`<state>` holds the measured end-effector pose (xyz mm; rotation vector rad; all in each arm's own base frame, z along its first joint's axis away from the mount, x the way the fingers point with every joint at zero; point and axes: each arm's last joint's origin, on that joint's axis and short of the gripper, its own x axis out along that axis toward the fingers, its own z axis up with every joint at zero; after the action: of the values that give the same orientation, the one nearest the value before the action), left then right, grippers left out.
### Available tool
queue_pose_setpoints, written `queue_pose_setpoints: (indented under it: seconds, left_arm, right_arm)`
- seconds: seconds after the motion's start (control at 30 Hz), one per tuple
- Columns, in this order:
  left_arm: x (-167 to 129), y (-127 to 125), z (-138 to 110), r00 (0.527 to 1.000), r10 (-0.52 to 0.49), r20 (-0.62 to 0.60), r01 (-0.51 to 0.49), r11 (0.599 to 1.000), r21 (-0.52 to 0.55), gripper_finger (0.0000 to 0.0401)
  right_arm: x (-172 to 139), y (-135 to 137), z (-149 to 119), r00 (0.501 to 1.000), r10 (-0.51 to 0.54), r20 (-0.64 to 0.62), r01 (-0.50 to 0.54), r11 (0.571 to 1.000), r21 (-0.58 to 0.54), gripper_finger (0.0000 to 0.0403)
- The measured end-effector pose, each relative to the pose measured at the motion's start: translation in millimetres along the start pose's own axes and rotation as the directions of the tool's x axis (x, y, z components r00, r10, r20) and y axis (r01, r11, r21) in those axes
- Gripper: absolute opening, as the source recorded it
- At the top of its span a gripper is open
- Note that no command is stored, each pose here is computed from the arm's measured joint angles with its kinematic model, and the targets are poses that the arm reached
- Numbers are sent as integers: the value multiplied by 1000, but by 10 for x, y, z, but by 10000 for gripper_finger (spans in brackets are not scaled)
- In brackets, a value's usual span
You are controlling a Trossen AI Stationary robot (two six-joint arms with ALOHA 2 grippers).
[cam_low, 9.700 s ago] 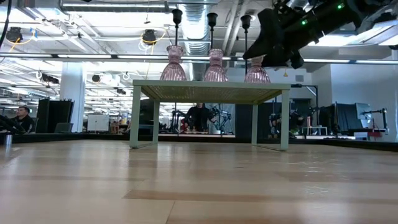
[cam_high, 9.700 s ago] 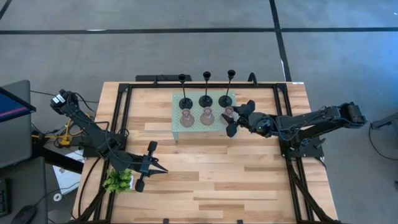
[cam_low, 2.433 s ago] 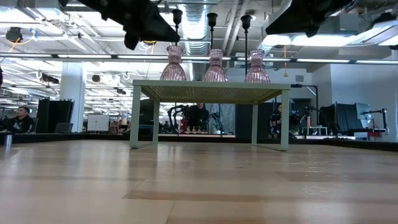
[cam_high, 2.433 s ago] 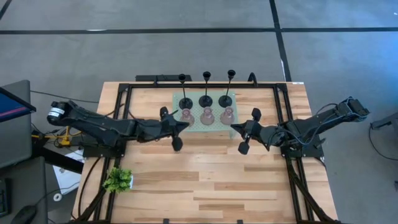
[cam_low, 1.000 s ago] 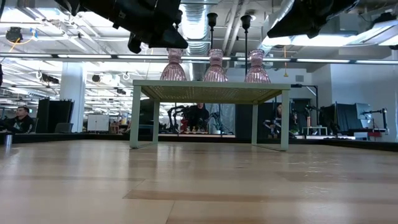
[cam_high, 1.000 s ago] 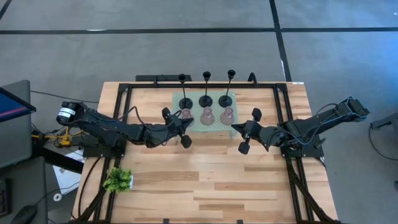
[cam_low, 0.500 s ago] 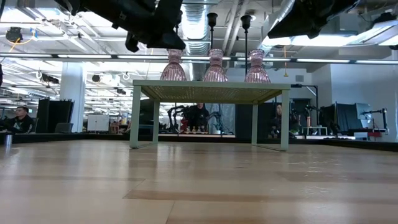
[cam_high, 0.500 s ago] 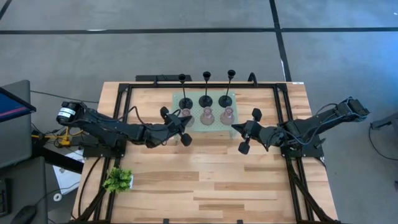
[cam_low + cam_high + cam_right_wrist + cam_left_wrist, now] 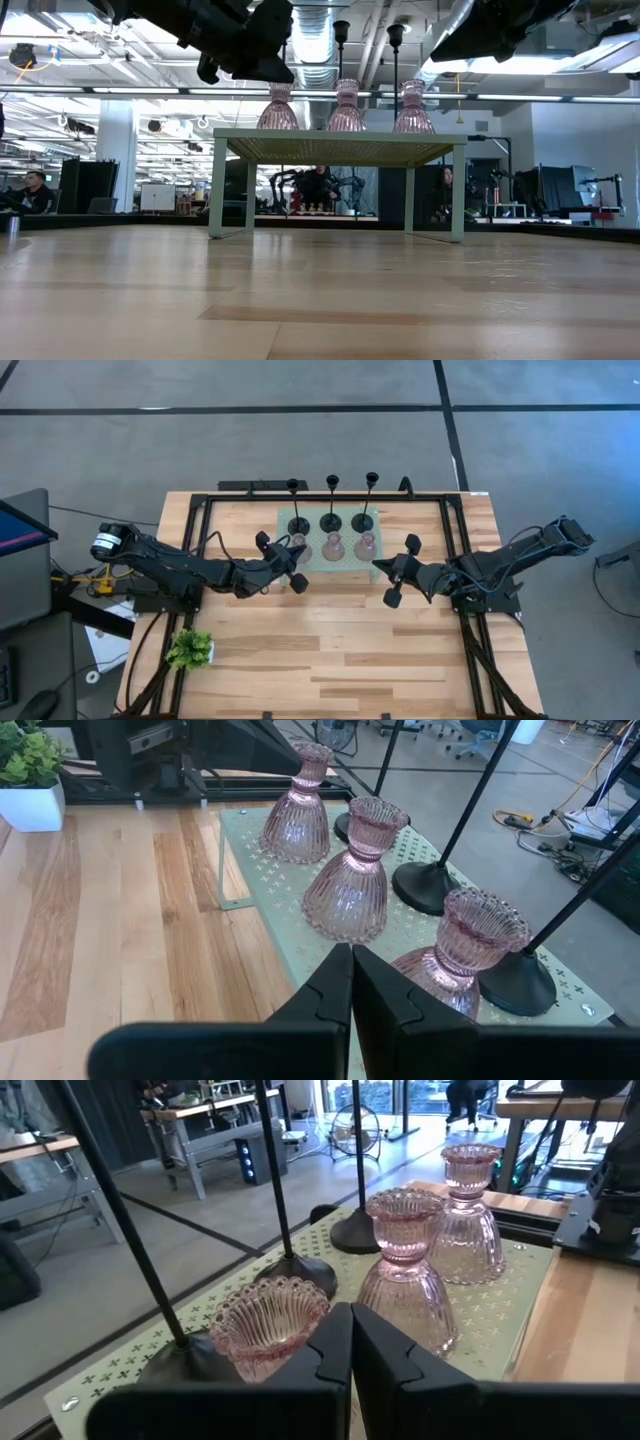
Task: Pick & Place candle stick holders
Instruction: Adjust the left pink glass candle holder on the shelf, then adjust the right pink glass candle holder on the shelf
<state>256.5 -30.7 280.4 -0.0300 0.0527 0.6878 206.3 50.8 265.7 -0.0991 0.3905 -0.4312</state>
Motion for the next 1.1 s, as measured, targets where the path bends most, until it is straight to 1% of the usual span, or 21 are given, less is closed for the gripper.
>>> queue_pose_setpoints:
  seconds: [0.33, 0.6, 0.67, 0.77, 0.83, 1.03, 1.1]
  left_arm:
    - [-11, -1, -12, 1000, 23, -6, -23, 1000, 11, 4]
    - [-74, -59, -15, 1000, -11, -6, 11, 1000, 13, 4]
    - [-102, -91, -14, 999, -51, -6, 51, 998, 23, 4]
    - [-158, -160, 0, 988, -155, 2, 155, 987, 34, 4]
    - [-206, -205, -1, 978, -206, 1, 206, 977, 53, 4]
    - [-365, -318, -2, 960, -281, 7, 278, 951, 133, 4]
    - [-415, -345, -2, 959, -283, 10, 278, 949, 150, 4]
  right_arm:
    - [0, 0, 0, 1000, 0, 0, 0, 1000, 0, 0]
    - [0, 0, 0, 1000, 0, 0, 0, 1000, 0, 0]
    - [0, 0, 0, 1000, 0, 0, 0, 1000, 0, 0]
    - [0, 0, 0, 1000, 0, 0, 0, 1000, 0, 0]
    - [0, 0, 0, 1000, 0, 0, 0, 1000, 0, 0]
    - [0, -1, 1, 1000, 0, 1, 0, 1000, 20, 0]
    - [0, 1, 6, 1000, 1, 5, -1, 999, 40, 0]
